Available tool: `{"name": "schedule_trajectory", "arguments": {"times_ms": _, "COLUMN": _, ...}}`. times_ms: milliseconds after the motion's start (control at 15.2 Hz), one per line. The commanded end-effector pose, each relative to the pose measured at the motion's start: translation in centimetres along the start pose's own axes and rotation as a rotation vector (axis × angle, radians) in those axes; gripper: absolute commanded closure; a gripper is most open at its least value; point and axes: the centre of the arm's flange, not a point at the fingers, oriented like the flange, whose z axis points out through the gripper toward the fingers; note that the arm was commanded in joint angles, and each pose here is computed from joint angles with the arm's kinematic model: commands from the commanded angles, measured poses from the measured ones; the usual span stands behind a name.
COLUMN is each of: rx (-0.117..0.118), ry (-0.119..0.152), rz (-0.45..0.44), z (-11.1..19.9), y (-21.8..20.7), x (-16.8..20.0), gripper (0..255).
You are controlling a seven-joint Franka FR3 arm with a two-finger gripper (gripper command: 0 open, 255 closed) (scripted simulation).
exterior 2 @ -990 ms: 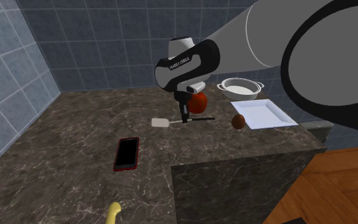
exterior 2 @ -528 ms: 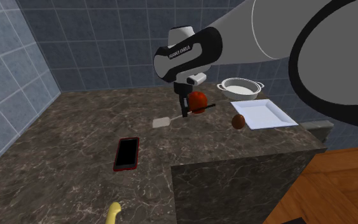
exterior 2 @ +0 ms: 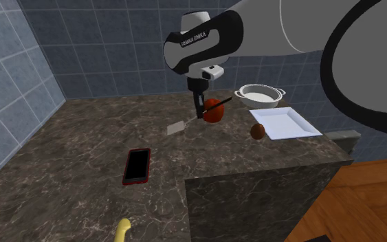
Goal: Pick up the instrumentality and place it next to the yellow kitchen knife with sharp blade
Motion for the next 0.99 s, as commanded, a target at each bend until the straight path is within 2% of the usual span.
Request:
{"name": "schedule_trajectory", "arguments": {"times_ms": 0, "rx": 0.0, "ry": 0.0, "rz": 0.0, "z": -1.1, "y": 0.1, "x": 0.1, "gripper": 255}}
{"name": "schedule_trajectory", "arguments": {"times_ms": 924, "rx": 0.0, "ry": 0.0, "rz": 0.0, "z": -1.8, "y": 16.1, "x": -9.1, "gripper": 255}}
